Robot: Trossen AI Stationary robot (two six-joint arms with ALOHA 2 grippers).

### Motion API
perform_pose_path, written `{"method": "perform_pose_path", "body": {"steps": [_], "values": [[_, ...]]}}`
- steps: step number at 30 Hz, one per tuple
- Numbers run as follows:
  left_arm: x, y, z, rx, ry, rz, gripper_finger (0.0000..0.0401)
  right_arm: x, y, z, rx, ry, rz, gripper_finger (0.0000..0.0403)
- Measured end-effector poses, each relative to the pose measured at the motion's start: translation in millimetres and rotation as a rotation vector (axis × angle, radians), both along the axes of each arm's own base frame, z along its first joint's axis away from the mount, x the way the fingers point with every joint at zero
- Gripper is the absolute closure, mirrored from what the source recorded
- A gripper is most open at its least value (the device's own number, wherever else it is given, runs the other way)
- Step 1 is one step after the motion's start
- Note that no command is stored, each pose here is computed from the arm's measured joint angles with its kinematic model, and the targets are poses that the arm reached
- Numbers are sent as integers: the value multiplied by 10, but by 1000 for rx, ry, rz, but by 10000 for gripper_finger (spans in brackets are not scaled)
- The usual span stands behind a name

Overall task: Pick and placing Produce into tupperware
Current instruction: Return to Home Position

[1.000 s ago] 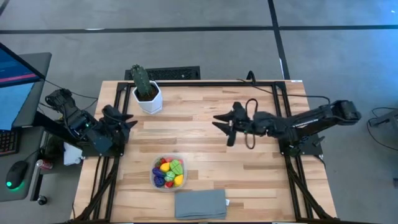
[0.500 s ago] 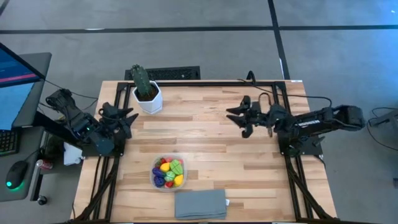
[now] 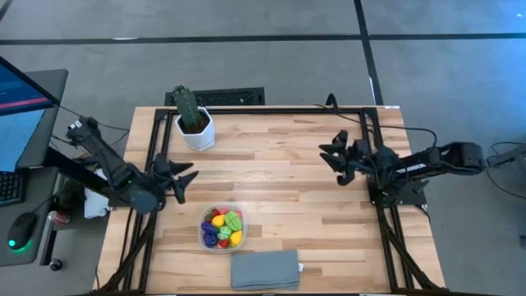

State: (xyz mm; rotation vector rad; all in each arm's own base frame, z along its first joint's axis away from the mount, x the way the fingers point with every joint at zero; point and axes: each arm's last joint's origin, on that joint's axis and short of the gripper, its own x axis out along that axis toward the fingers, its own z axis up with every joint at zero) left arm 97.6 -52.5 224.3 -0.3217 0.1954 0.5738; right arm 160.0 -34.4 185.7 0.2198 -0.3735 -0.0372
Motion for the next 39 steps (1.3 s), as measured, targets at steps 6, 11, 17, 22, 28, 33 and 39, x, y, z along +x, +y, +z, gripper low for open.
{"method": "perform_pose_path", "body": {"steps": [6, 11, 17, 22, 28, 33, 39], "values": [[-49, -27, 262, 68, -35, -57, 227, -129, 89, 89, -86, -86, -72, 238], [-120, -19, 482, 87, -62, -115, 227, -191, 91, 111, -67, -44, -84, 241], [-189, -3, 641, 113, -82, -158, 227, -354, 115, 208, -95, -69, -113, 242], [-210, 8, 663, 159, -108, -90, 227, -492, 140, 218, -79, -50, -119, 243], [-231, 22, 953, 251, -119, -69, 227, -680, 170, 324, -65, -43, -153, 243], [-252, 16, 1405, 361, -179, -316, 227, -827, 198, 513, -52, 27, -143, 243], [-197, -38, 1596, 555, -422, -468, 227, -842, 204, 594, -59, 76, -142, 244]]}}
